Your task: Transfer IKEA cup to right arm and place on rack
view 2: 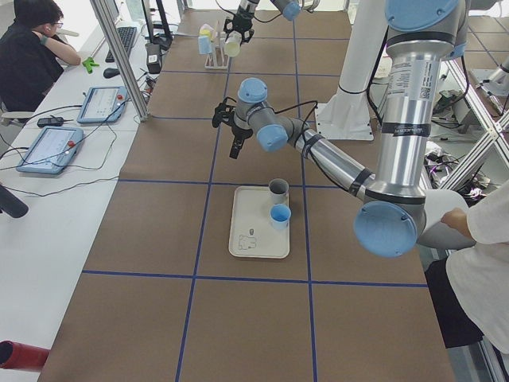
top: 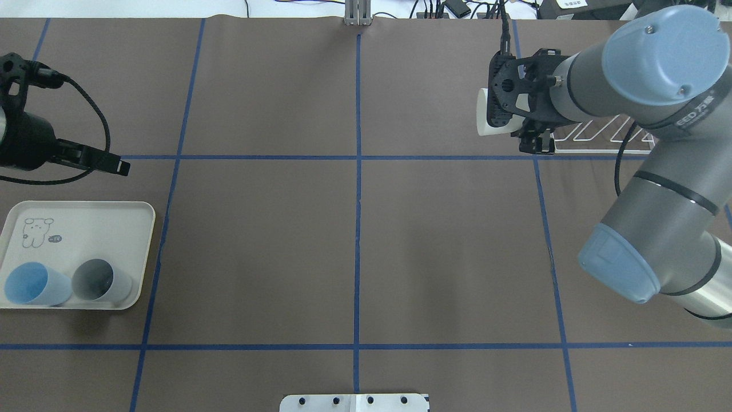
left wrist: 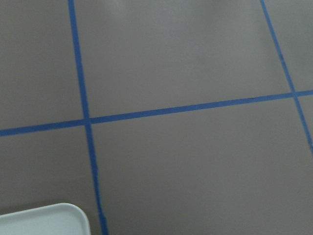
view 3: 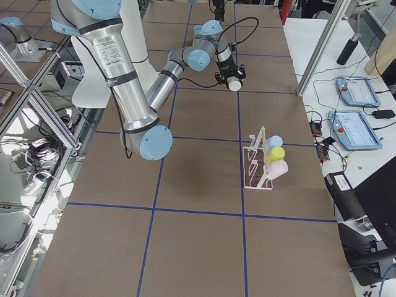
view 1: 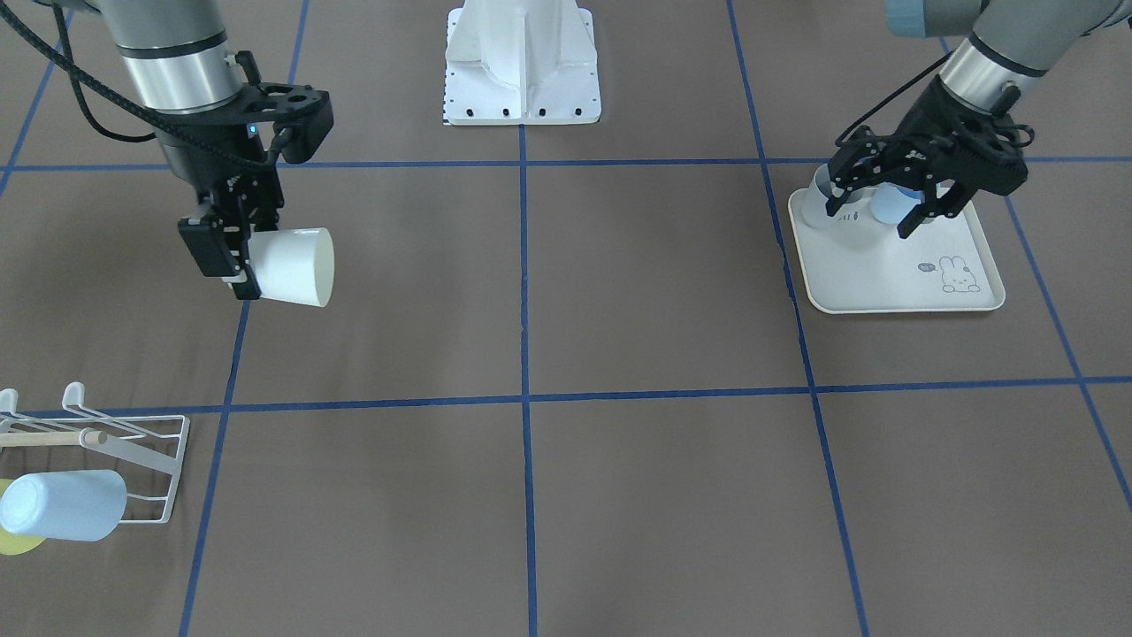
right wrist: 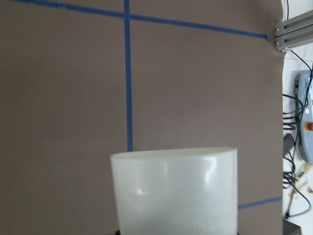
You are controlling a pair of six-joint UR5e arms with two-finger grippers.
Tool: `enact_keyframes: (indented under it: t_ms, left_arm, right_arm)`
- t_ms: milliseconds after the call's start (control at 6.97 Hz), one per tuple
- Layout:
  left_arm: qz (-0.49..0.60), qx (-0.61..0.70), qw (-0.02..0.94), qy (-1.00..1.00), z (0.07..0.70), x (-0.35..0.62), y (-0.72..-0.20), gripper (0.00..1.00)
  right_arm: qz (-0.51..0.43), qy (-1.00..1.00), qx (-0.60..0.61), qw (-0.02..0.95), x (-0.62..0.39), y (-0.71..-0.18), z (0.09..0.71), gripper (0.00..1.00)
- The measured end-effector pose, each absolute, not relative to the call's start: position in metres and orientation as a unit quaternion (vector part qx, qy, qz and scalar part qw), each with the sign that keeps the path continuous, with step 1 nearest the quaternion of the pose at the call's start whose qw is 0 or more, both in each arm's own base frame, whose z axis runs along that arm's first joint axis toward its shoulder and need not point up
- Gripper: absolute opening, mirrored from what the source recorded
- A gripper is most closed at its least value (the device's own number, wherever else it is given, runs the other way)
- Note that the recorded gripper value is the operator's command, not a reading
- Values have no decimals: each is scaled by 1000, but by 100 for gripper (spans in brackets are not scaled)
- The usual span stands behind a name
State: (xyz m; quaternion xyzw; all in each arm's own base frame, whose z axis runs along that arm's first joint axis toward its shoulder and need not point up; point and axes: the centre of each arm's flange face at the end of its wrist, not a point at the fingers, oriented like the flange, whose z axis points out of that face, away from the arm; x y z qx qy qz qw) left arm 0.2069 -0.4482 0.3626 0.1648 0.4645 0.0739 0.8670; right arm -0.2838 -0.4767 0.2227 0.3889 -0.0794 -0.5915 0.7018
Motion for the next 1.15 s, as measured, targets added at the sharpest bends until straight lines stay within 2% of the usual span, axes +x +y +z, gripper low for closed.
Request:
enact_keyframes:
  t_ms: [143,430,717,1147]
  left_arm:
    - [83,163,866,465,370,198,-451,100]
    - [83,156,868,464,379,195,-454,100]
    - [81,152,869,463,383,196,-455,100]
    - [80,148,870,463,386,199,-456,100]
  right_arm:
    - [-640,9,357,681,-258,-478,225,26]
    - [-735,178,255,602,-214,-474,236,18]
    - [-768,239,182,566,-194,-471,271,18]
    - [-780,264,146,548,-188,-479,302,15]
